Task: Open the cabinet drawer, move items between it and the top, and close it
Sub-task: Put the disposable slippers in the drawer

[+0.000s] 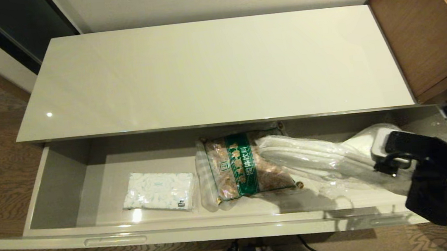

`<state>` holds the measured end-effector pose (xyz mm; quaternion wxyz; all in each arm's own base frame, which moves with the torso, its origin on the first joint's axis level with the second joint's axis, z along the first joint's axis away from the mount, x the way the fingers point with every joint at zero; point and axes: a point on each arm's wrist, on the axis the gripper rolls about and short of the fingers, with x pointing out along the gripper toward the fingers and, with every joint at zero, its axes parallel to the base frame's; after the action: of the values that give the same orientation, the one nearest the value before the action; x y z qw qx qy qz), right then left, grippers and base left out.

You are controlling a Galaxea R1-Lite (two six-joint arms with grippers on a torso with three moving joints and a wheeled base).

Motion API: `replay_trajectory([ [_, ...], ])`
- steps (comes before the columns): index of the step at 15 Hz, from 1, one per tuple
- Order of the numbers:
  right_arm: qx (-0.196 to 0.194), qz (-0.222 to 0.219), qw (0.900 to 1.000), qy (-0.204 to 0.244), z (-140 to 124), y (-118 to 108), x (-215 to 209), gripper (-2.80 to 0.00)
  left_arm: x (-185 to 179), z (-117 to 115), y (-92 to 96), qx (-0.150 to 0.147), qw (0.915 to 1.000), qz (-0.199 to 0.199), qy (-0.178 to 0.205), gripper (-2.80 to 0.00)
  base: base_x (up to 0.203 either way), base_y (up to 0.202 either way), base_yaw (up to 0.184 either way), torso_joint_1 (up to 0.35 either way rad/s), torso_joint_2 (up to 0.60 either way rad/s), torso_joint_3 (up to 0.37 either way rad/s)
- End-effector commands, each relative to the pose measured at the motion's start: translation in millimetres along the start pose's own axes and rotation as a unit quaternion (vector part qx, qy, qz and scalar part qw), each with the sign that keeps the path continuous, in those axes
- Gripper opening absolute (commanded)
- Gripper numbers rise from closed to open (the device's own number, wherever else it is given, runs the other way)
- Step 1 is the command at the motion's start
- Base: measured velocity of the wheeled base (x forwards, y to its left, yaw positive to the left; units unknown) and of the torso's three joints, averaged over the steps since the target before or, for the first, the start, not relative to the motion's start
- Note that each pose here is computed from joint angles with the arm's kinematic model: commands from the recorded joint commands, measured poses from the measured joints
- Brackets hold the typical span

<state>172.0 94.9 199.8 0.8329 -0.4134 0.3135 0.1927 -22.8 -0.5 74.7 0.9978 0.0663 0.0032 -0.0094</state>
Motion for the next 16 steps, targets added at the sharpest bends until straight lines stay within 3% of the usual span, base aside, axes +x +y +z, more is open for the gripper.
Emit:
replay_trajectory([
  [1,-0.005,0.006,1.000,0.018,18,5,44,-2.80,0,0,0.0,0.000,1.0000,0.000,0.001,-2.80,0.000,0.000,0.000,0.000,0.00,0.000],
  [6,0.004,-0.011,1.000,0.020,24,19,101,-2.80,0,0,0.0,0.000,1.0000,0.000,0.001,-2.80,0.000,0.000,0.000,0.000,0.00,0.000],
  [11,0.032,-0.058,0.998,0.004,27,20,141,-2.80,0,0,0.0,0.000,1.0000,0.000,0.002,-2.80,0.000,0.000,0.000,0.000,0.00,0.000],
  [16,0.073,-0.138,0.987,-0.044,34,20,164,-2.80,0,0,0.0,0.001,1.0000,0.000,0.002,-2.80,0.000,0.000,0.000,0.000,0.00,0.000],
])
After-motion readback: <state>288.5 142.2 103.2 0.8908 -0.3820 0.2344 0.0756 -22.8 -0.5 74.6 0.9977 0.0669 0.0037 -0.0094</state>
